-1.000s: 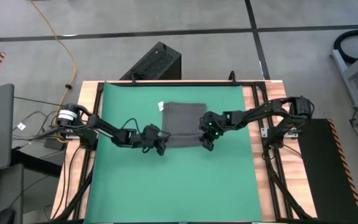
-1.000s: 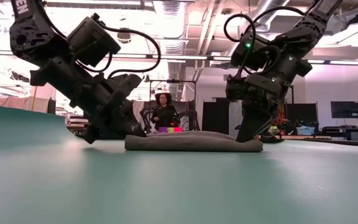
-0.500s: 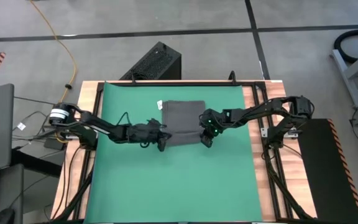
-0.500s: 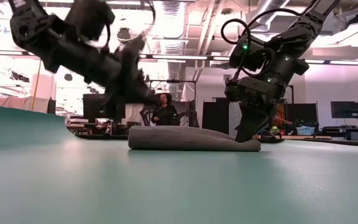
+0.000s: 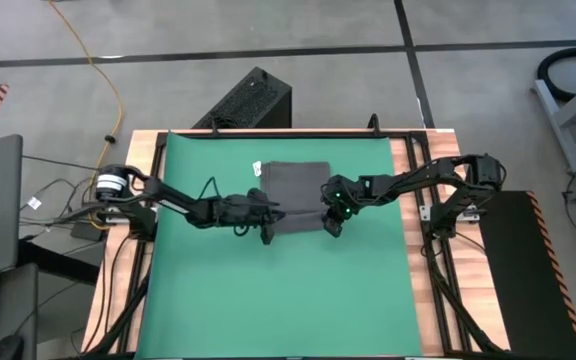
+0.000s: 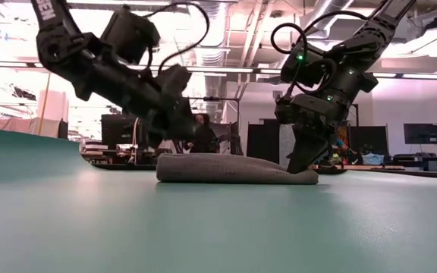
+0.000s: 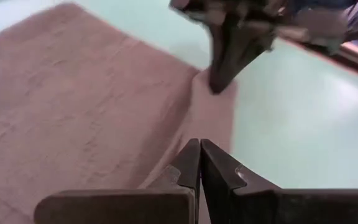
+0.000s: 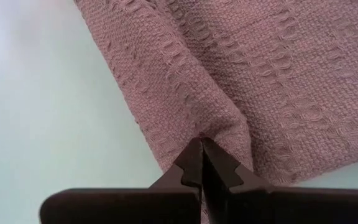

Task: Roll towel into tight, uniform cylinder
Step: Roll the gray towel

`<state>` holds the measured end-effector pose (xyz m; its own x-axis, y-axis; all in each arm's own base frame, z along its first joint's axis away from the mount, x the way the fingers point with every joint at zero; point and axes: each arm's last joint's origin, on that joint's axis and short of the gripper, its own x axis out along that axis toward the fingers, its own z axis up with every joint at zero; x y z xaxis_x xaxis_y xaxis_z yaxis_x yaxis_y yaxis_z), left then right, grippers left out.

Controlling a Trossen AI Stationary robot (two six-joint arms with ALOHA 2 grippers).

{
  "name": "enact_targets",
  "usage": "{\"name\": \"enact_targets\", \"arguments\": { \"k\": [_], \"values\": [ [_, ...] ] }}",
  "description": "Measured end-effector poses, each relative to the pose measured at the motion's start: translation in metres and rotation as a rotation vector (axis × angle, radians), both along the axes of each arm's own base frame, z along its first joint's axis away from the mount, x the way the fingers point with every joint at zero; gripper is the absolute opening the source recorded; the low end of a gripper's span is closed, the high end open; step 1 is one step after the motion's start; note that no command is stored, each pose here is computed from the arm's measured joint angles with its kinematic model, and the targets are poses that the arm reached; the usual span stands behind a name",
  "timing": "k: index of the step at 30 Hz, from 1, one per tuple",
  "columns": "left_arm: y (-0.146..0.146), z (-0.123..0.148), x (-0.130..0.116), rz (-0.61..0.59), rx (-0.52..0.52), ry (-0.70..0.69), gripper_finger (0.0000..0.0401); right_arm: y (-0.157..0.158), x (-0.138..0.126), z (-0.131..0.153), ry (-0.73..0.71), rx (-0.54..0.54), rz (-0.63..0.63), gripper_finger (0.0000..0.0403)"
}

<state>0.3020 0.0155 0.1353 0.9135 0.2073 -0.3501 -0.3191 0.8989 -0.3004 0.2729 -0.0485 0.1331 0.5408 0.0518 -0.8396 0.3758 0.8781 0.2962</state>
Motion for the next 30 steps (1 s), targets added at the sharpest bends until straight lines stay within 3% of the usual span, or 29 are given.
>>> {"name": "enact_targets", "arguments": {
  "k": [17,30],
  "values": [
    [0.007,-0.026,0.000,-0.011,0.066,0.176,0.0000,0.000,0.000,0.000,0.000,0.001,0.000,0.0022],
    [0.009,-0.027,-0.001,0.001,0.093,0.193,0.0000,0.000,0.000,0.000,-0.004,-0.003,-0.001,0.0024]
  ]
}}
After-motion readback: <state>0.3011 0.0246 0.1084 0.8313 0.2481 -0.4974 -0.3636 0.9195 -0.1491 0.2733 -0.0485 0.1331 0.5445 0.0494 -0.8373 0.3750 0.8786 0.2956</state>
